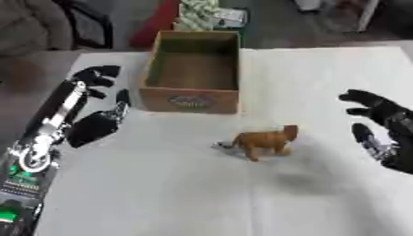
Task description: Pick up objects on the table and place them in the box.
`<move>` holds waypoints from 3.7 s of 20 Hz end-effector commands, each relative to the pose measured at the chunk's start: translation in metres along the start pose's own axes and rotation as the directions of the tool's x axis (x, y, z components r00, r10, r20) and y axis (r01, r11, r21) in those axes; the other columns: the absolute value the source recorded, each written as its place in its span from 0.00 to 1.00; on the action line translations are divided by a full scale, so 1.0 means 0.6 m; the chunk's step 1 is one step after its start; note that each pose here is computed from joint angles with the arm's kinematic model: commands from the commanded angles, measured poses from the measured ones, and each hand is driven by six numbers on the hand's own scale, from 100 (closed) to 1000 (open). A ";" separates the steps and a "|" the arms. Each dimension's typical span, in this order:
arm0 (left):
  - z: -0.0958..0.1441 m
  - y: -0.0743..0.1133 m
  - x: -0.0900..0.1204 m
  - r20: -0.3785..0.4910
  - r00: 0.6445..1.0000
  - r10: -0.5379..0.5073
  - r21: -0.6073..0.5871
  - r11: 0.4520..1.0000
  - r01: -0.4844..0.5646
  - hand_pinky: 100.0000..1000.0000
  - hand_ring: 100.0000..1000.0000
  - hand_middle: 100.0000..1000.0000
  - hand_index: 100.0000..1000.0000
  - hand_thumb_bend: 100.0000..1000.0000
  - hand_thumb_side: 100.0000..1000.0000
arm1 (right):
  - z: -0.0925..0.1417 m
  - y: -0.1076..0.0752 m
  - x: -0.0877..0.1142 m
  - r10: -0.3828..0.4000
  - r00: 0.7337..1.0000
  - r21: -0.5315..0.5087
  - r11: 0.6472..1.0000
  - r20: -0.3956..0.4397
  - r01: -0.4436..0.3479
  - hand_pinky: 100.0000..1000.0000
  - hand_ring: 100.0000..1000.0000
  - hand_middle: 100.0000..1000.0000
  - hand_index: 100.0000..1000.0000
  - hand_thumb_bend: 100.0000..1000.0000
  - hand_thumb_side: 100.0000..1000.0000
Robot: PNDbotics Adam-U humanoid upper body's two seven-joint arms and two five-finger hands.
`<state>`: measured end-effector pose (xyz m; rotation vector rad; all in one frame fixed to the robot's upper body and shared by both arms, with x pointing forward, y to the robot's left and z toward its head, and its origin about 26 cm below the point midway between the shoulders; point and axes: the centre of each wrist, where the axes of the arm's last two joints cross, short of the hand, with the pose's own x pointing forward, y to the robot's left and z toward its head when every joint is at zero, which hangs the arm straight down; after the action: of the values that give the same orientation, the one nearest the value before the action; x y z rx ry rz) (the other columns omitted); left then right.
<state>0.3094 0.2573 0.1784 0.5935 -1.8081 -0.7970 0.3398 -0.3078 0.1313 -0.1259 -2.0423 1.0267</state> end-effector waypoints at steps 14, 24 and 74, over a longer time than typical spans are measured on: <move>0.000 0.006 0.010 0.030 0.999 -0.011 -0.008 1.000 0.011 0.72 0.81 0.79 0.89 0.00 0.41 | -0.050 -0.091 0.020 0.189 0.977 0.092 0.976 0.103 -0.199 0.87 0.96 0.85 0.97 0.00 0.29; 0.001 0.004 0.010 0.033 0.999 -0.014 -0.023 1.000 0.014 0.72 0.81 0.79 0.89 0.00 0.41 | -0.104 -0.132 0.024 0.256 0.951 0.229 0.929 0.175 -0.292 0.87 0.94 0.84 0.96 0.00 0.29; -0.001 -0.004 0.008 0.034 0.999 0.002 -0.050 0.999 -0.001 0.73 0.81 0.79 0.89 0.00 0.43 | -0.183 0.015 -0.052 0.250 0.933 0.669 0.651 0.258 -0.359 0.86 0.91 0.83 0.97 0.00 0.81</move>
<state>0.3096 0.2517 0.1740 0.5418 -1.7967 -0.8440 0.4345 -0.2454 0.1307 -0.0347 -1.6494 1.7954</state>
